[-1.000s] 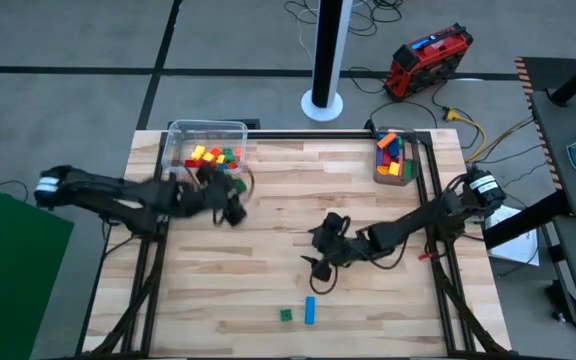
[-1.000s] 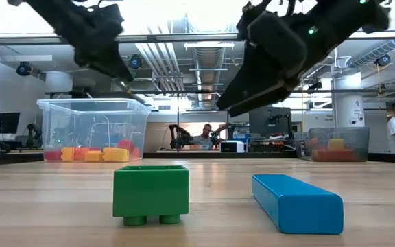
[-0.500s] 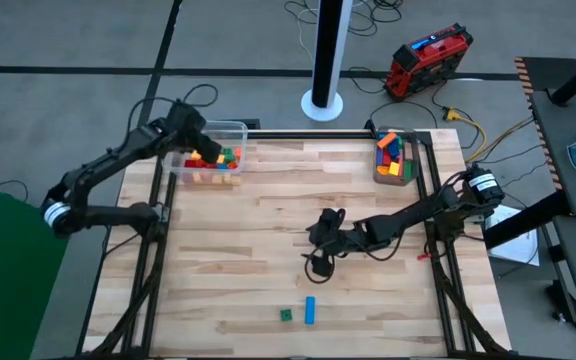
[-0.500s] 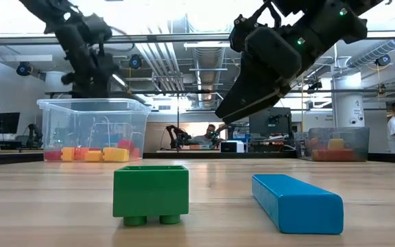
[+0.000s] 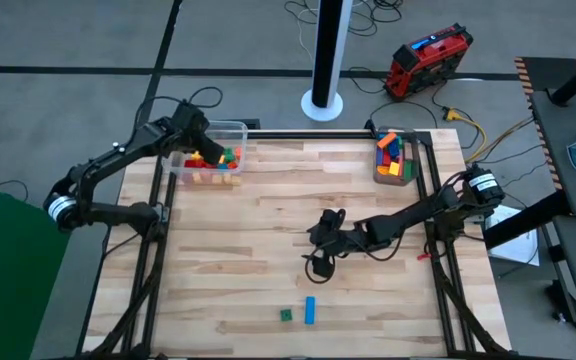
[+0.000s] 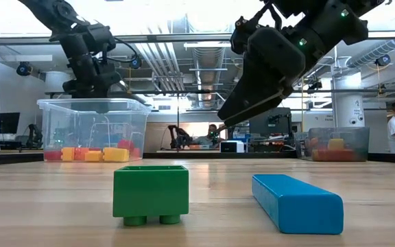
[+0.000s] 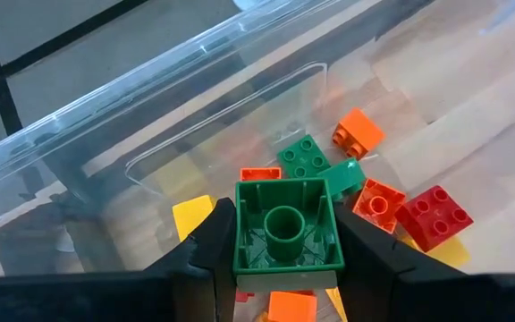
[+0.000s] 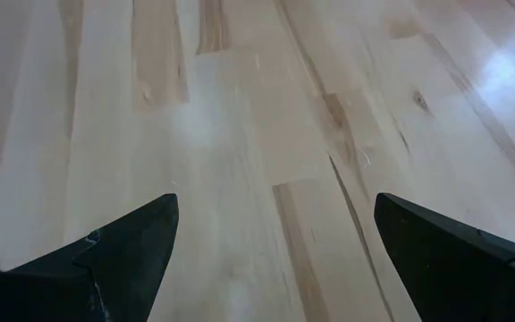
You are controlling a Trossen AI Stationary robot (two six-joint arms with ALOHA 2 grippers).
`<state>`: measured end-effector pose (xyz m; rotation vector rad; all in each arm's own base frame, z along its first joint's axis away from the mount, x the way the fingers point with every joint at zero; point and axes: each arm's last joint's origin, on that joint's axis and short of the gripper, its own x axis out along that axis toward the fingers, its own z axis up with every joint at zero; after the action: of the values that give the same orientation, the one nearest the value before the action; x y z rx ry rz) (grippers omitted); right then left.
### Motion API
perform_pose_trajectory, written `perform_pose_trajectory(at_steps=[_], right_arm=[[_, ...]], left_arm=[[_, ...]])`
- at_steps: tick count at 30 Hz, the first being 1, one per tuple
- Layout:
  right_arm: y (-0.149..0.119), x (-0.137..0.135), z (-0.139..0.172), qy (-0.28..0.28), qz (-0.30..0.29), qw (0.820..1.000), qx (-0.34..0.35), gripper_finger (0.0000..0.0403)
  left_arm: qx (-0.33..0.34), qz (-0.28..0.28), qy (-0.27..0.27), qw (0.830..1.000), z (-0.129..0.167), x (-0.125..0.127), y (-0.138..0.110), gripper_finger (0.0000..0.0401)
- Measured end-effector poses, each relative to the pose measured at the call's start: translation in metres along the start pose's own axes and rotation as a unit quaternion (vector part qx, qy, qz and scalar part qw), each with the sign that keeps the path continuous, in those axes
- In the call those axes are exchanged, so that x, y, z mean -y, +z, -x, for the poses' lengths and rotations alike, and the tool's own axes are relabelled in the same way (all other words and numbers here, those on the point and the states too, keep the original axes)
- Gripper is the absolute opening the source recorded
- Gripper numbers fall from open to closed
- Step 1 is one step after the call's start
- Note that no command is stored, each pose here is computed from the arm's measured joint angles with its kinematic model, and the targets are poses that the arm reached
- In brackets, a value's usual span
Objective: Sort blocks by size
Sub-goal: Put the green square game piece into the transparent bin
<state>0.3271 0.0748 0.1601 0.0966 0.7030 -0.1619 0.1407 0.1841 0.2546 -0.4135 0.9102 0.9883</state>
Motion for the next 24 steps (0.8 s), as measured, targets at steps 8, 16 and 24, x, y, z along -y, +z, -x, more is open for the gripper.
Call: perform_pose_trajectory(at_steps=[8, 16, 24], right_arm=[[-0.0018, 0.0006, 0.0000, -0.001, -0.014, 1.000, -0.002, 0.0368], [-0.0021, 0.0007, -0.0001, -0.001, -0.015, 1.000, -0.002, 0.0368], [-0.0021, 0.0007, -0.0001, -0.001, -0.012, 1.000, -0.002, 0.0368]], left_arm=[[0.000, -0.005, 0.000, 1.000, 0.0009, -0.0002, -0.0005, 0.0120], [-0.003, 0.000, 0.001, 1.000, 0.0007, -0.0002, -0.0012, 0.0129], [-0.024, 0.009, 0.002, 1.000, 0.0010, -0.0005, -0.0052, 0.0133]])
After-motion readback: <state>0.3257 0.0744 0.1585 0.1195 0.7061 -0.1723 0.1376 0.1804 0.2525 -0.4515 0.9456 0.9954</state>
